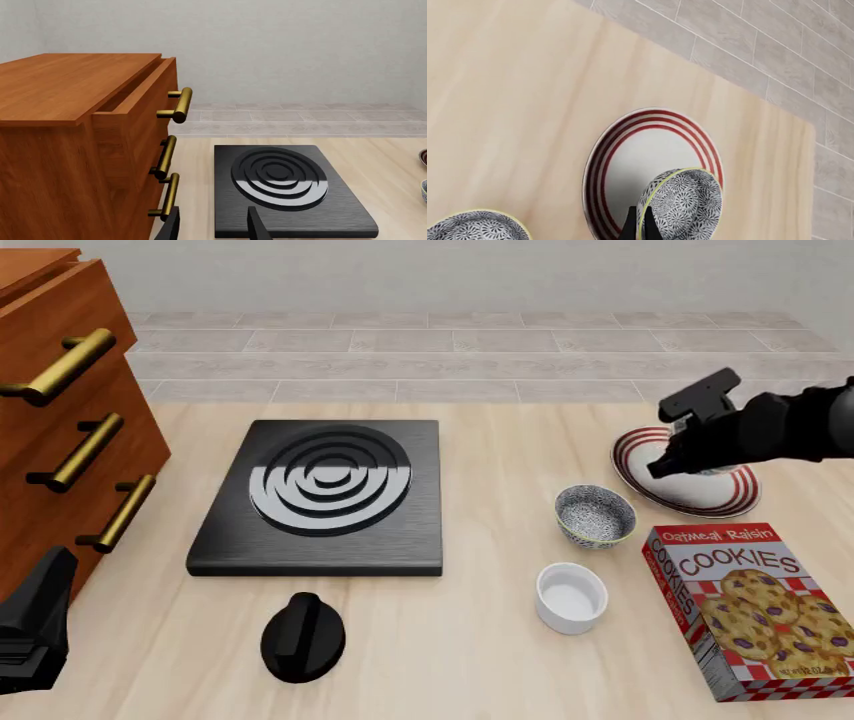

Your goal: Pick the akita bowl from table center and place it on the plate.

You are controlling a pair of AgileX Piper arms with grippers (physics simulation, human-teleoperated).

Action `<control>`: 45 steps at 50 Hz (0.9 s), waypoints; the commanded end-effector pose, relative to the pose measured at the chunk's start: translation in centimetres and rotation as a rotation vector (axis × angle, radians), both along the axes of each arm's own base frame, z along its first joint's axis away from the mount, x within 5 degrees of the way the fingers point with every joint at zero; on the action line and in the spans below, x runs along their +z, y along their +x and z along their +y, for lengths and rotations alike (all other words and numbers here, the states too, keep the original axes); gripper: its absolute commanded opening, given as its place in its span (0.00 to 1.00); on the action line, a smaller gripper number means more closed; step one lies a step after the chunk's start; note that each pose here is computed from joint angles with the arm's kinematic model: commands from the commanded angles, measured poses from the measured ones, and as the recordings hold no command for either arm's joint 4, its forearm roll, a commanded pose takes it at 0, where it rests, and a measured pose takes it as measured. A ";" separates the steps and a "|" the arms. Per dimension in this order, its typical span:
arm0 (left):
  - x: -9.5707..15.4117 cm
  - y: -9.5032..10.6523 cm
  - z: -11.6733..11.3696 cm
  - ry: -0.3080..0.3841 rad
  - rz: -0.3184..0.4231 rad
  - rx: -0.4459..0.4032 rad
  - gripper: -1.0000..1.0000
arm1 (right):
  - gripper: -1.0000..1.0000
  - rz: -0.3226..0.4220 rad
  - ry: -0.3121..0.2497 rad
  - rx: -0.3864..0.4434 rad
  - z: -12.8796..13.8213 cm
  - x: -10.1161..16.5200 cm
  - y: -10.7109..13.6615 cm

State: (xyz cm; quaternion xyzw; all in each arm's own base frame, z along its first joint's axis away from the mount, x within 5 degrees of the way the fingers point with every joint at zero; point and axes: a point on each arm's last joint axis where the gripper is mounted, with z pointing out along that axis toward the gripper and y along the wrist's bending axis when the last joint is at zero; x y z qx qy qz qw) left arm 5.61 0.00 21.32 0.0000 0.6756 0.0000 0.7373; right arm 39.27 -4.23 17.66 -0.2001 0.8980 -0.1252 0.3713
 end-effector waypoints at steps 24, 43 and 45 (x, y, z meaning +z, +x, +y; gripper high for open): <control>0.0 0.0 0.0 0.000 0.000 0.000 1.00 | 0.00 0.028 -0.013 -0.012 -1.2 -1.9 1.1; 0.0 0.0 0.0 0.000 0.000 0.000 1.00 | 0.00 0.050 -0.005 -0.006 -0.8 -3.0 1.1; 0.0 0.0 0.0 0.000 0.000 0.000 1.00 | 0.00 0.048 -0.006 -0.004 -0.7 -3.0 1.2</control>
